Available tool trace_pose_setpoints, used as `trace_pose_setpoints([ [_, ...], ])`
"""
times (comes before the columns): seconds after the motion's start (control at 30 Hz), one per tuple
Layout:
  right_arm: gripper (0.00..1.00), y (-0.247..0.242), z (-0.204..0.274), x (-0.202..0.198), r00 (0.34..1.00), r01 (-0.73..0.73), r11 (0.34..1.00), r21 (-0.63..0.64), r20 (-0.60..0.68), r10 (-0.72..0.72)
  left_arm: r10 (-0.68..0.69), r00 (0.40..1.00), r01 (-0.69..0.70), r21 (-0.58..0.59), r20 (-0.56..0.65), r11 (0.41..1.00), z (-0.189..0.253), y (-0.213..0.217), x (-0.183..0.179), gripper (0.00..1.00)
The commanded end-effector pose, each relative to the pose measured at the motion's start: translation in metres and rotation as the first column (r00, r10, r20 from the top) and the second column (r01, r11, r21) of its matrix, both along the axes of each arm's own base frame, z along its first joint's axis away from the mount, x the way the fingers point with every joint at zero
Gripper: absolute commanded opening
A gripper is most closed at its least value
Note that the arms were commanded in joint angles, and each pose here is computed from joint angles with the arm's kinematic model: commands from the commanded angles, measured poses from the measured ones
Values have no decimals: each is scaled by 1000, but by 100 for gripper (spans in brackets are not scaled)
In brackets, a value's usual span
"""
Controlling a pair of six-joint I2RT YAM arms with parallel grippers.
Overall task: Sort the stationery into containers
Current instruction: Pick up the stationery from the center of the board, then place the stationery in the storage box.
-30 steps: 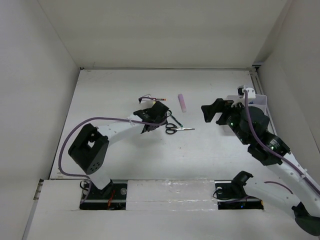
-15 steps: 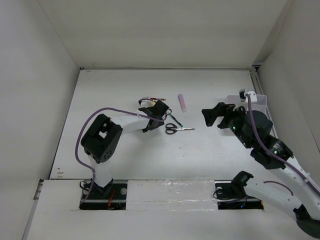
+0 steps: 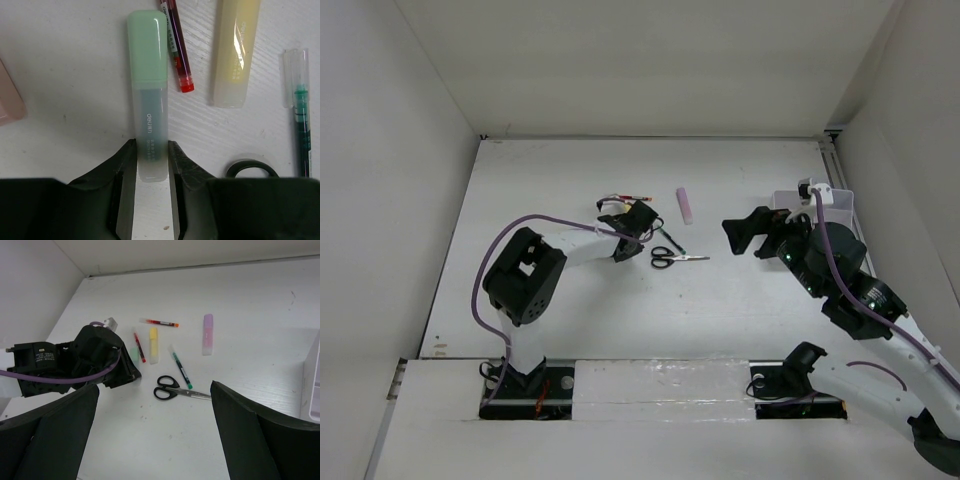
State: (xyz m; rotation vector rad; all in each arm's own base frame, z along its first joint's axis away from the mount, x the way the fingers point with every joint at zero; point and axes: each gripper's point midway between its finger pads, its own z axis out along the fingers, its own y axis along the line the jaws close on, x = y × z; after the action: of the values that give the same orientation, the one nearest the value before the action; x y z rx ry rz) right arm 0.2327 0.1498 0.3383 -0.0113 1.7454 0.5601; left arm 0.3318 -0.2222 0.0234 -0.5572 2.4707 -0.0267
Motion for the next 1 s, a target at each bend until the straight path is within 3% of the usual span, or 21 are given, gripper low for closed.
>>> trace_pose_setpoints([
  [0.0, 99, 7, 16, -3, 998, -36, 998, 46, 46, 34, 2, 998, -2, 7, -60, 1000, -10, 8, -17, 0],
  [0.07, 99, 9, 14, -3, 998, -47, 998, 48, 47, 45, -17, 999, 18, 4, -44, 1000, -2, 11, -20, 0],
  [0.23, 99, 26, 4, 5, 994, -103, 993, 56, 30, 101, -80, 988, 83, -15, 134, 996, 59, 11, -23, 0],
  [0.43, 99, 57, 6, 9, 967, -251, 961, 120, 84, 242, -206, 927, 228, -34, 315, 973, 113, -8, -33, 0],
  [0.53, 99, 71, 15, 4, 936, -344, 929, 134, 122, 329, -302, 854, 348, -32, 422, 937, 140, -23, -45, 0],
  [0.63, 99, 75, 18, 11, 935, -346, 928, 136, 130, 330, -370, 747, 473, -50, 553, 880, 175, -45, -68, 0],
  [0.67, 99, 77, 23, 13, 935, -347, 926, 148, 134, 328, -414, 680, 545, -40, 605, 837, 195, -53, -83, 0],
  [0.83, 99, 98, 20, 12, 905, -423, 892, 161, 124, 407, -447, 486, 713, -45, 751, 700, 235, -66, -113, 0],
  [0.97, 99, 107, 8, 14, 901, -435, 880, 194, 103, 422, -437, 410, 761, -37, 801, 647, 253, -63, -126, 0],
])
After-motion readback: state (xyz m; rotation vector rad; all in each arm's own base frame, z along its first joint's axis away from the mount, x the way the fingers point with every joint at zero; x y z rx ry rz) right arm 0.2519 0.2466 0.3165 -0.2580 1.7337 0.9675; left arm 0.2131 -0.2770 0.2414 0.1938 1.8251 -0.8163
